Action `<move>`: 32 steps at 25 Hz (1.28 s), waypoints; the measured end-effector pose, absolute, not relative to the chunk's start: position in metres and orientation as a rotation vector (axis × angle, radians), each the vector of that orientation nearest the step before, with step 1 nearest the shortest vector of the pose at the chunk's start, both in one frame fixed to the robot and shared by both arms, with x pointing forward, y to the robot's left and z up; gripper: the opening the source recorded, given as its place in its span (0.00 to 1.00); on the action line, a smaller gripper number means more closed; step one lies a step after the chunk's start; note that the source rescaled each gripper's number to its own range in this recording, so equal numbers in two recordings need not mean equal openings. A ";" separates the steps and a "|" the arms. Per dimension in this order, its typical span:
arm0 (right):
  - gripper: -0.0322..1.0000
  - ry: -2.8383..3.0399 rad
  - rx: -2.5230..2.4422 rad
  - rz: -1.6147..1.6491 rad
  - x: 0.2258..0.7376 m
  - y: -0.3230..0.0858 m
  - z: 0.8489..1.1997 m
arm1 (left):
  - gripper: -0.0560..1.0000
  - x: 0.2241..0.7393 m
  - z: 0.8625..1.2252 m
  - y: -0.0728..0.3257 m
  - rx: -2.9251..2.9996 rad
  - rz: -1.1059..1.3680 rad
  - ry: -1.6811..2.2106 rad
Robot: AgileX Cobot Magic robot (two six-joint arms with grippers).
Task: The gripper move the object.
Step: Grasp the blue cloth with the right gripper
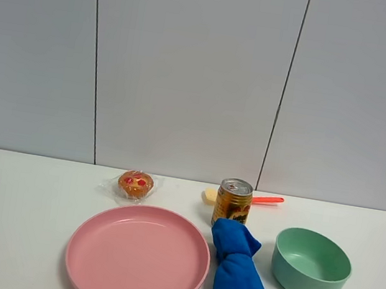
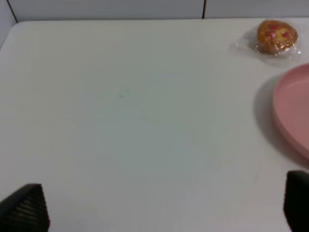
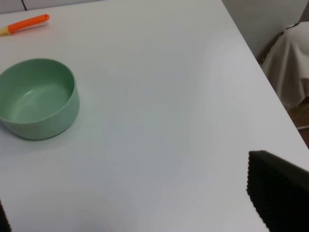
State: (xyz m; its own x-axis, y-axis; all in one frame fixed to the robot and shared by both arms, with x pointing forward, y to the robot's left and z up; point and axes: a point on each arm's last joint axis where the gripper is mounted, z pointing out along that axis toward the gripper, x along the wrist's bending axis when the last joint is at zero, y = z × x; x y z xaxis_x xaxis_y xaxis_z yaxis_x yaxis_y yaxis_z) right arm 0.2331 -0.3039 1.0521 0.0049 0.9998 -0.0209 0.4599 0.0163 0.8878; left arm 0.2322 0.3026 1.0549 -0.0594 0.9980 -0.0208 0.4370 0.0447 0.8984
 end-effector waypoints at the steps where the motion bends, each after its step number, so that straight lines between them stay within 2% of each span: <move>1: 1.00 1.552 1.540 0.922 0.233 -0.304 1.052 | 1.00 0.232 1.055 0.303 1.482 0.974 1.594; 32: 1.00 1.552 1.554 0.981 0.233 -0.301 1.053 | 1.00 0.232 1.055 0.303 1.483 0.973 1.593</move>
